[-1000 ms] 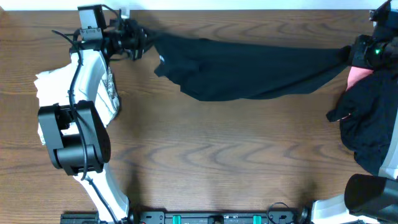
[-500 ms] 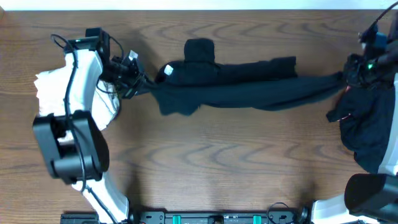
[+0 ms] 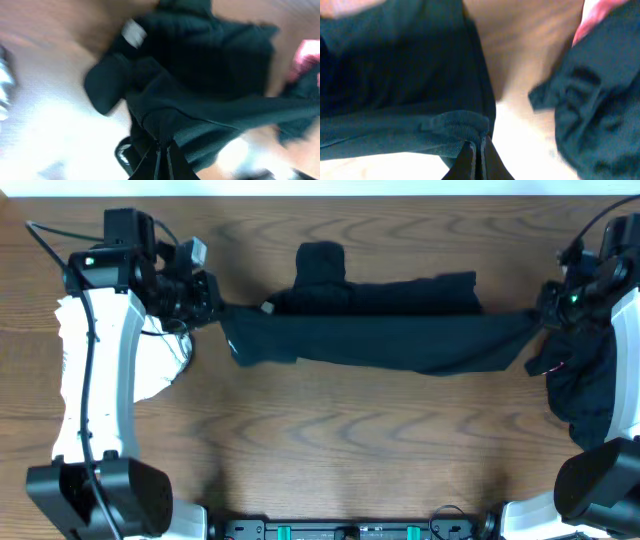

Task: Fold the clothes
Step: 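Lower the shirt onto the table and drag it back toward the far edge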

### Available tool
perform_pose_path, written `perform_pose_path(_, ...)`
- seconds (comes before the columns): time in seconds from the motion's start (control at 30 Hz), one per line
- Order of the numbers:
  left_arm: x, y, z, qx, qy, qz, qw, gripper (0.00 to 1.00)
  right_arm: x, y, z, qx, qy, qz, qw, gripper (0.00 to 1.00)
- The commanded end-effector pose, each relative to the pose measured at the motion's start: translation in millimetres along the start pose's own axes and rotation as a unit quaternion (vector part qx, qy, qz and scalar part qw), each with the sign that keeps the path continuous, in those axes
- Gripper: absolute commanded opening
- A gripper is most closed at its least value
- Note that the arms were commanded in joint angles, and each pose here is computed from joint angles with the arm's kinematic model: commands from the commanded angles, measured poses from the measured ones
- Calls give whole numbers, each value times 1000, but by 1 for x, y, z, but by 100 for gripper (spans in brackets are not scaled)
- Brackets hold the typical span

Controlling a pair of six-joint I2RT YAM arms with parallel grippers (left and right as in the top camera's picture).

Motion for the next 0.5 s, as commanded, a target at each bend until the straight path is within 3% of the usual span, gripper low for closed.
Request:
perform_pose_path(0.0,-22,14,13,-102,-31,-89,990,6,-24,13,-2,10,10,-56,998,1)
perform_pose_path(0.17,-40,3,11,-155,-49,-133,978,6,-40,6,-6,16,16,-80,997,1)
perform_pose_path(0.33,-59,-13,15,-163,-36,-145,975,6,-51,-10,-7,18,23,-79,996,1)
perform_pose_path(0.47,-94,-15,1,-157,-43,-174,971,6,-92,-11,-8,29,40,-126,991,1)
Point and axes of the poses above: each gripper's point midway between its finger pads, its own y axis back along the fingers, its own z axis along the line the jaws close on, x = y × z, the point moved 2 cm from there along y, back along the fingers, and after that the axes turned 13 degrees about y, right-handed, at the moved point
